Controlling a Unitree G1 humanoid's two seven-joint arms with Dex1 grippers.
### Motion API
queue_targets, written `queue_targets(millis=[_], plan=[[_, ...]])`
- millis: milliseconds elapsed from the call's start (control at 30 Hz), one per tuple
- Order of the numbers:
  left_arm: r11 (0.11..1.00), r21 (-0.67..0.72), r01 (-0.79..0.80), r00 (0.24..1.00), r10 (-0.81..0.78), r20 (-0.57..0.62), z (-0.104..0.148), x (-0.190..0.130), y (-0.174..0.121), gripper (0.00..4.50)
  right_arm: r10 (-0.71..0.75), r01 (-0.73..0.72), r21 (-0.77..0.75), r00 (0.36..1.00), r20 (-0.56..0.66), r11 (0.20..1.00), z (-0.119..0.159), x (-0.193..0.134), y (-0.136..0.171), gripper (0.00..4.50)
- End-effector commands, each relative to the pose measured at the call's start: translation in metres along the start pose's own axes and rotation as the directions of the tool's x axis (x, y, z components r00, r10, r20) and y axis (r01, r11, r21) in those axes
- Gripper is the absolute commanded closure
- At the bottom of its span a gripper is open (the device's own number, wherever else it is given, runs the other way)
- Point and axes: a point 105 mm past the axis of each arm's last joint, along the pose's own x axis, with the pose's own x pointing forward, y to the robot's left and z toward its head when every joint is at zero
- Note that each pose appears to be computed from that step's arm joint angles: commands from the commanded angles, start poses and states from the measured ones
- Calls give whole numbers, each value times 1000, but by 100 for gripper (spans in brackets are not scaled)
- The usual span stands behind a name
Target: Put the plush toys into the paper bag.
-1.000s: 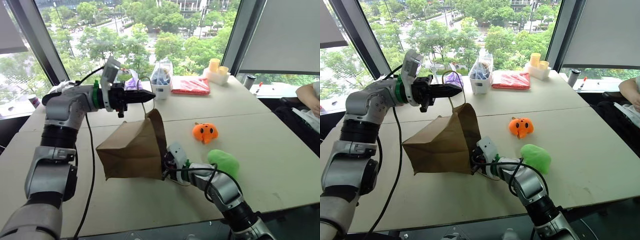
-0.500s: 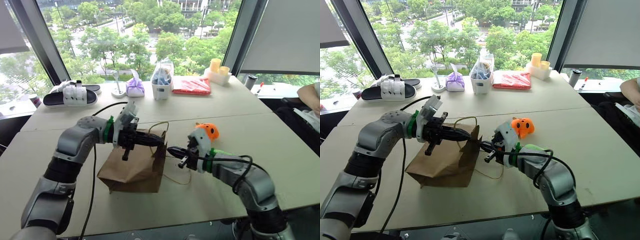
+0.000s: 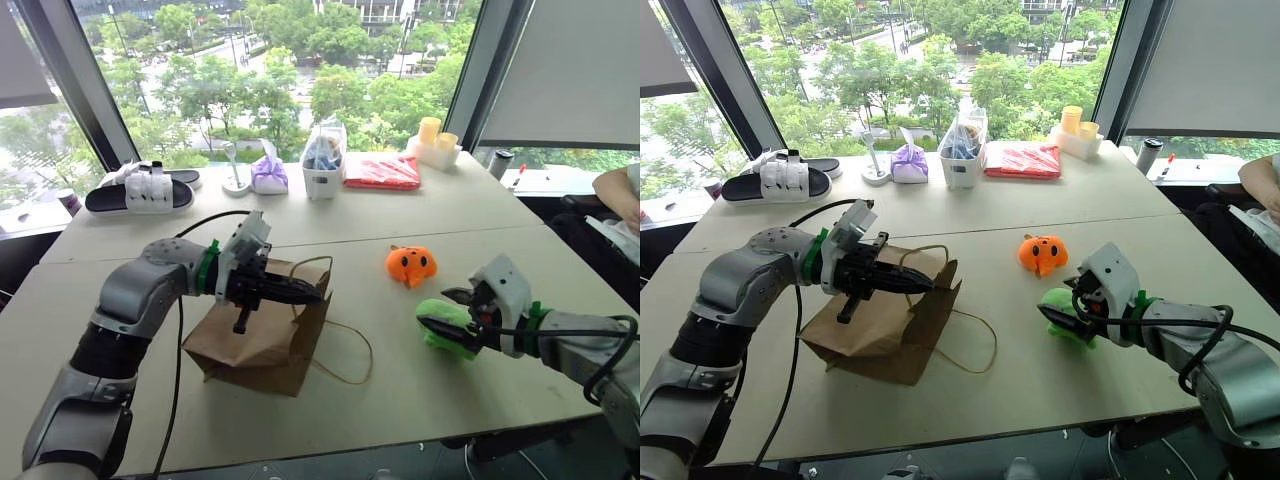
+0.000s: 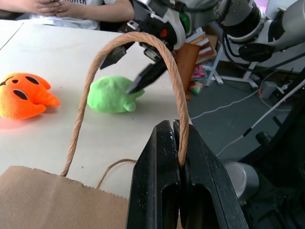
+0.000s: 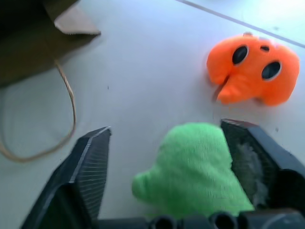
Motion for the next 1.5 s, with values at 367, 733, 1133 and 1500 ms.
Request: queue_targets(millis=[367,733,1133,1500], plan=[[999,44,-4,999,6,-34,12,-19,-9,450,-131,104,-178,981,-142,978,-53,28,-26,2],[996,10,-92,996,92,13,20,-37,-2,450,-191,181,-232,981,-19,956,-30,31,-41,238],[985,5,-175,984,174,27,22,-54,12,450,225,-113,-359,932,285,926,86,42,56,446],[987,15,-161,984,159,83,38,-48,13,450,408,-267,-468,883,232,842,94,90,107,446]])
